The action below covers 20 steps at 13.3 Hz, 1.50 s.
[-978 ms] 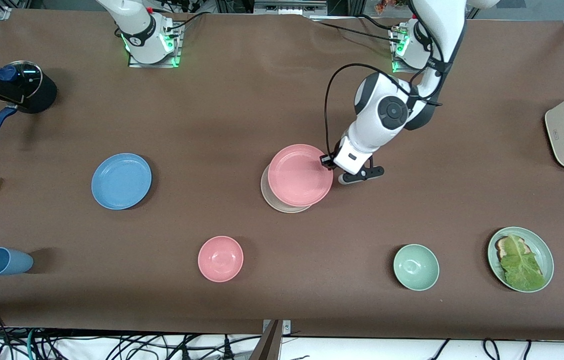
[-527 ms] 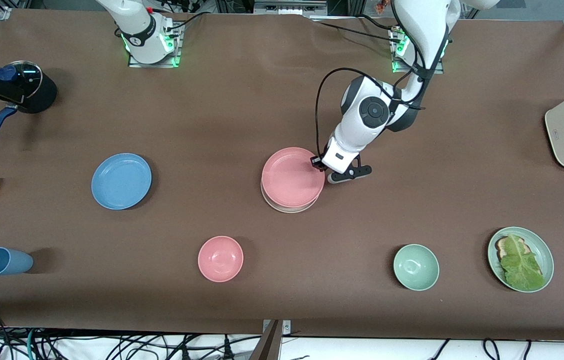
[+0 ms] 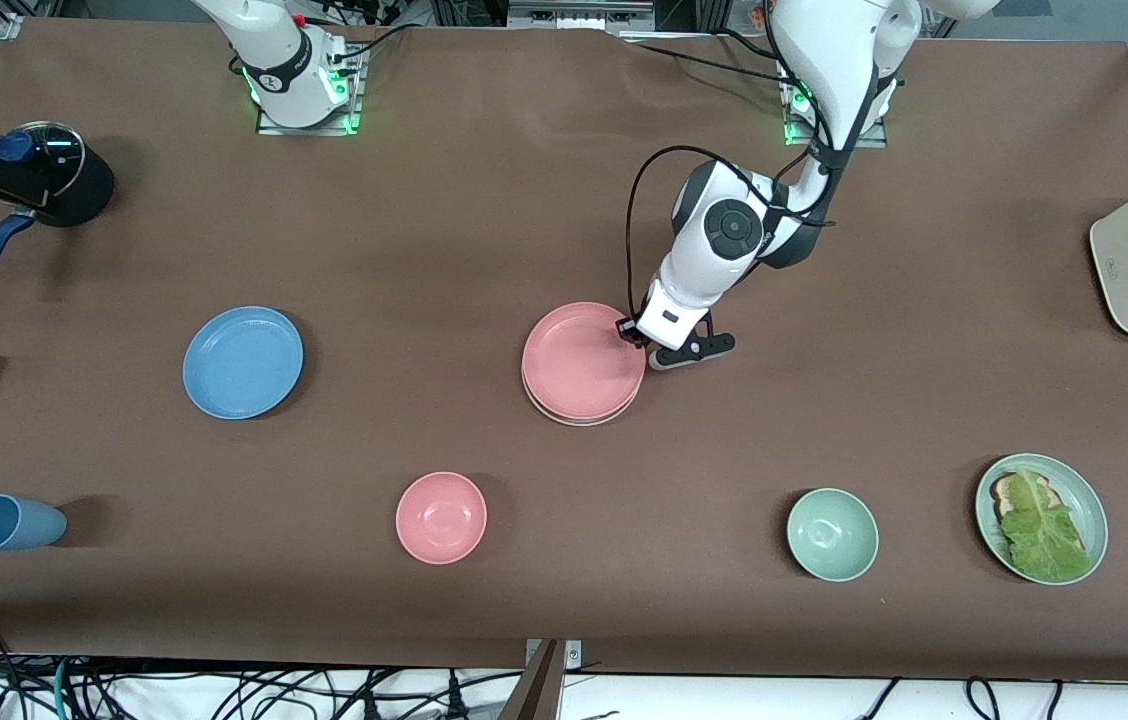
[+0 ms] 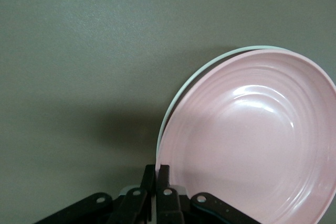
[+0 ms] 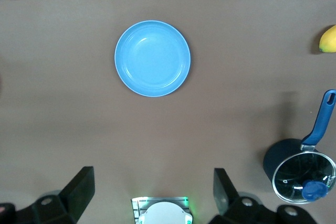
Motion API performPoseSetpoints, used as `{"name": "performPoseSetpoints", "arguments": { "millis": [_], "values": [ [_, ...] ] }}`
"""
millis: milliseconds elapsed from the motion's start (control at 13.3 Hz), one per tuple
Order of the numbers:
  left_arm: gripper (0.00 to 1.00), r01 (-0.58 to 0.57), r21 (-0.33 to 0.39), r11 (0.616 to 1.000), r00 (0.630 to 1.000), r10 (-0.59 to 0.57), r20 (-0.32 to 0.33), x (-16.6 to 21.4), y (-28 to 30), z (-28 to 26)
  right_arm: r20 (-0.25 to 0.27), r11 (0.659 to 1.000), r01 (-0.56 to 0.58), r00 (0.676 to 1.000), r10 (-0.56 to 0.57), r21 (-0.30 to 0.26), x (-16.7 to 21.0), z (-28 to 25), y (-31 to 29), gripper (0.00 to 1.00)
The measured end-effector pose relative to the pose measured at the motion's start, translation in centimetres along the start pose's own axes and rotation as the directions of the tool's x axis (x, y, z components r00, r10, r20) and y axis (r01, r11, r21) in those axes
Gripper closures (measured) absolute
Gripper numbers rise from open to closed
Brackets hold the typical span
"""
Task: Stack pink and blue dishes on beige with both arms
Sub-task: 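Open the left gripper and release the pink plate on the beige plate, then grasp the blue plate rim with the right gripper while the left gripper withdraws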
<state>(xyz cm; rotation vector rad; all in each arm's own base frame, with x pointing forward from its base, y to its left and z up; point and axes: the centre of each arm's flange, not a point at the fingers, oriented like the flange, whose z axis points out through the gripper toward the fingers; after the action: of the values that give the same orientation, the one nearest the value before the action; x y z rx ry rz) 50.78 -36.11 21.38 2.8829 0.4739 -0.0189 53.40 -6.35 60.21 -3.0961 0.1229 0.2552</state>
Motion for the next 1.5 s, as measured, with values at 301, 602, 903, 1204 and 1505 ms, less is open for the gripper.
{"name": "performPoseSetpoints", "arguments": {
  "millis": [301, 602, 903, 1204, 1505],
  "values": [
    [0.92, 0.001, -0.002, 1.000, 1.000, -0.001, -0.003, 0.1, 0.1, 0.1, 0.009, 1.000, -0.012, 1.000, 0.012, 0.003, -0.1, 0.1, 0.7, 0.00],
    [0.63, 0.005, -0.009, 1.000, 1.000, -0.005, -0.010, 0.4, 0.3, -0.3, 0.010, 1.000, -0.013, 1.000, 0.013, 0.006, -0.1, 0.1, 0.7, 0.00],
    [0.50, 0.008, -0.025, 1.000, 1.000, -0.009, -0.026, 1.3, 0.9, -1.2, 0.013, 1.000, -0.015, 1.000, 0.015, 0.007, -0.1, 0.2, 0.8, 0.00],
    [0.49, -0.046, 0.053, 0.998, 0.999, 0.046, -0.002, 3.0, 0.8, -2.7, 0.046, 0.998, -0.059, 0.997, 0.059, 0.004, 2.5, 3.5, 3.0, 0.00],
    [0.49, -0.144, 0.162, 0.976, 0.990, 0.143, 0.023, 6.8, 0.2, -6.4, 0.081, 0.996, -0.092, 0.992, 0.092, -0.012, 7.0, 10.2, 4.8, 0.00]
  ]
}}
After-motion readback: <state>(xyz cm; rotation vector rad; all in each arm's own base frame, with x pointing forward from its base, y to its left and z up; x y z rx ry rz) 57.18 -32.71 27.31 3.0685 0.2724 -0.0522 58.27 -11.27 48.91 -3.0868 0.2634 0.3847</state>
